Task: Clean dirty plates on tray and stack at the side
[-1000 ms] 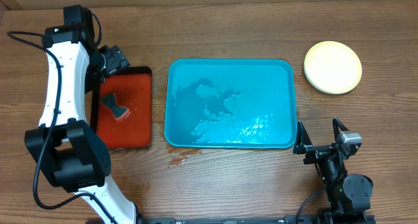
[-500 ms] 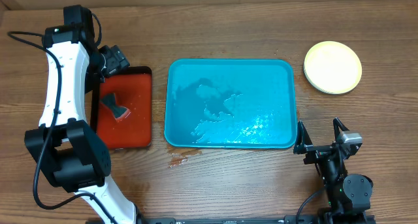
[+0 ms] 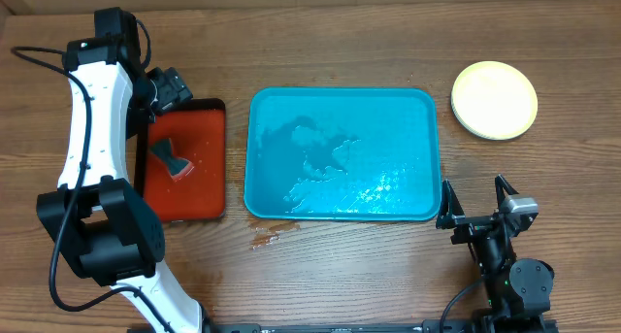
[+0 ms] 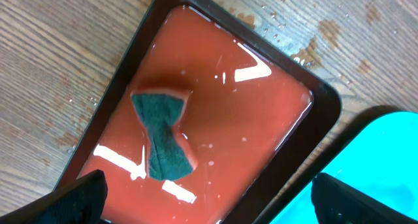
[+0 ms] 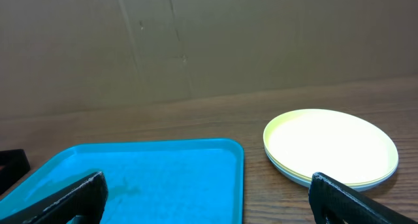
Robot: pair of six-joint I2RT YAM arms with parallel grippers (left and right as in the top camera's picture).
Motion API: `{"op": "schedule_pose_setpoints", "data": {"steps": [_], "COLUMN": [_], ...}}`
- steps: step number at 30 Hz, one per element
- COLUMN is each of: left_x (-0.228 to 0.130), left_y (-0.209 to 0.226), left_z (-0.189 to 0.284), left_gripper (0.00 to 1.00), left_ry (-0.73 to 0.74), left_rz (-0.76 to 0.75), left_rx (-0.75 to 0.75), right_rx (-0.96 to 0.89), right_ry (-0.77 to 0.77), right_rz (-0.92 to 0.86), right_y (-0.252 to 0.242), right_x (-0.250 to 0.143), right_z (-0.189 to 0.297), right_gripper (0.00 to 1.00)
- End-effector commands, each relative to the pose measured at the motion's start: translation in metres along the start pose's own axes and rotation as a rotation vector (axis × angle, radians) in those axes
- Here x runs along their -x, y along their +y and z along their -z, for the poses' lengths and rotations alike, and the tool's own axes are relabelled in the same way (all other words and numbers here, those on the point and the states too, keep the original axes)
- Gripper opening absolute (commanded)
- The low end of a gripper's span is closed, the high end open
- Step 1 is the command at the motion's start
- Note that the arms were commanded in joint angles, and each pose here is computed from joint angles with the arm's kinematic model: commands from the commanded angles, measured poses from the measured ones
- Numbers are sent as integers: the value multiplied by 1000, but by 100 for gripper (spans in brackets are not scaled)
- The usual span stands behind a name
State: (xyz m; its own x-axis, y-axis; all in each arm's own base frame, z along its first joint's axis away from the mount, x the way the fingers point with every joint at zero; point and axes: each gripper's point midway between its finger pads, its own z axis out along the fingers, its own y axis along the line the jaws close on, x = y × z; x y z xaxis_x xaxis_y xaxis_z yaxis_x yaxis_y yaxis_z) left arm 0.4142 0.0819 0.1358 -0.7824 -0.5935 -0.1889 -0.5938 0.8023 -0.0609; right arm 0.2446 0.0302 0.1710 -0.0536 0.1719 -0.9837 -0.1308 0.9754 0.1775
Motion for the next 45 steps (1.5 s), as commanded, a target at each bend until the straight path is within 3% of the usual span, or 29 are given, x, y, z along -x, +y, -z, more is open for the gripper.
{"op": "schedule_pose_setpoints", "data": {"steps": [1,7,12,19,25,33,45], "left_x": [-5,-5,-16,-78,-126,-156,-176], "left_y": [1,-12,-45,-34,-17,7,21], "left_z": [4,26,48,39,36,57,48], "left_gripper": [100,100,100,100,100,100,100], "left_ry": [12,-56,-243,-377,-575,-987,-1181], "left_rz": [-12,-93,-304,-461,-568,-541,-514], "left_rx": [5,-34,-131,-196,-323,-454,-515], "right_rx": [-7,-8,-7,-8,-8,-8,-8], "right_ry": [-8,-8,-8,-8,-8,-8,-8], "right_rz": [4,4,4,4,4,4,4], "right_y": [-1,-1,-1,-1,-1,-1,-1], "right_x": [-1,-1,-1,-1,-1,-1,-1], "right_z": [0,0,0,0,0,0,0], "right_gripper": [100,100,100,100,100,100,100]}}
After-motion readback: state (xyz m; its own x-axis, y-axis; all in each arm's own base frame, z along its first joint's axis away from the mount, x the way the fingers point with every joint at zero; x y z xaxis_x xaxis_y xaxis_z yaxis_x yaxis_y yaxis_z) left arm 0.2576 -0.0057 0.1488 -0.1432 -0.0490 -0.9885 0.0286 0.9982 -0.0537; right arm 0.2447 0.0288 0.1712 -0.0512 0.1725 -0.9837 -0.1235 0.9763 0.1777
